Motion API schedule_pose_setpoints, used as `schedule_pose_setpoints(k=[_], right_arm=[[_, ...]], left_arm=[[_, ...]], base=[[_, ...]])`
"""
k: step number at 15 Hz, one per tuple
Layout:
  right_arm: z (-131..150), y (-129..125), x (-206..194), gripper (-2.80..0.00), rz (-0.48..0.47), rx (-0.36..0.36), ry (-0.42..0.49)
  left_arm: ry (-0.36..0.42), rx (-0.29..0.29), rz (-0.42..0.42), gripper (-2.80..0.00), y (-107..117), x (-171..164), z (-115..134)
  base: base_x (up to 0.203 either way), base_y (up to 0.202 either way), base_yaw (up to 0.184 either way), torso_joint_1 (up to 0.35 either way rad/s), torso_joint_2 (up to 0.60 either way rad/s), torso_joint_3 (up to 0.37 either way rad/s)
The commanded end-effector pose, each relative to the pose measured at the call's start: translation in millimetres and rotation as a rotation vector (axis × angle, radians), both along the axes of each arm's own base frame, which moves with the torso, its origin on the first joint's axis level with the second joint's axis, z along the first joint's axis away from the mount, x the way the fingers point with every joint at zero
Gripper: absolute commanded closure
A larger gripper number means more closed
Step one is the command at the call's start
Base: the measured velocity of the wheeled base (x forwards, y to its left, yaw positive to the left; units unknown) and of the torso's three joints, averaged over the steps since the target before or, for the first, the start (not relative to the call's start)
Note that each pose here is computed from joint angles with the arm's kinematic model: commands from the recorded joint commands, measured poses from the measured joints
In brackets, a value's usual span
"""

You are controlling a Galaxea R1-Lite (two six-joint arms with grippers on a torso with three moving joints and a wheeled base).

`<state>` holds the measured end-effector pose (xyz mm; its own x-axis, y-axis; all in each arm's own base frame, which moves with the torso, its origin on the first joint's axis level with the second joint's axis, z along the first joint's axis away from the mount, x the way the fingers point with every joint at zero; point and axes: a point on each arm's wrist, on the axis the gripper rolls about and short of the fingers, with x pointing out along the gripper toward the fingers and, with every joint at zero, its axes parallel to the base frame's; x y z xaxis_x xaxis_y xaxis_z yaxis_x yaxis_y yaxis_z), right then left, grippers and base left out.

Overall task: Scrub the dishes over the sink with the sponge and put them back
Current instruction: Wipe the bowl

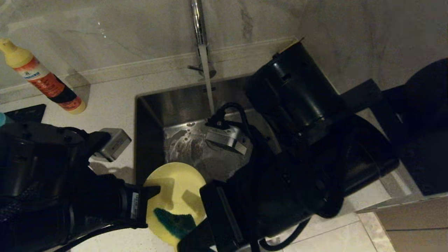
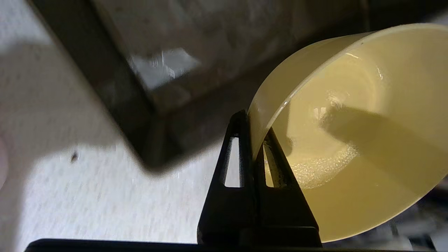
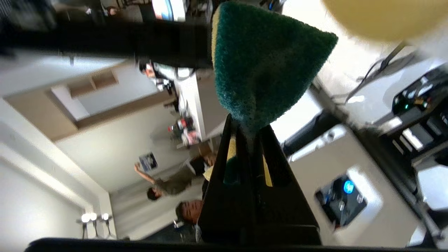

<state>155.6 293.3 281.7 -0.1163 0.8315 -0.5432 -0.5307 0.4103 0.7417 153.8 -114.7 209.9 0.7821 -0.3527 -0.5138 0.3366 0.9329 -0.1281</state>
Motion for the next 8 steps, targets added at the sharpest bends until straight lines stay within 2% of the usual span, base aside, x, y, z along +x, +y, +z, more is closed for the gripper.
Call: schedule_pose_setpoints(k=[1,4,8], right_arm=[[-8.9,13.9,16.8,0.00,-0.023,-0.021,0.018],[-18.4,22.3,27.7,0.00,-0.063,-0.075,0.023],[-22.0,18.3,43.0,0.00,-0.110,-0.083,0.031]], left_arm=[[0.013,0.008,-0.010,0.00,-5.3,1.8,-8.0],[0.007,0.001,-0.009,0.00,-4.2,0.4,-6.3],[-0.016,-0.017,-0.007,0.00,-1.1,-3.3,-0.4]], base=[[0.000,0.000,0.000,0.000,0.00,0.000],[0.000,0.000,0.000,0.000,0.00,0.000],[0.000,0.000,0.000,0.000,0.00,0.000]])
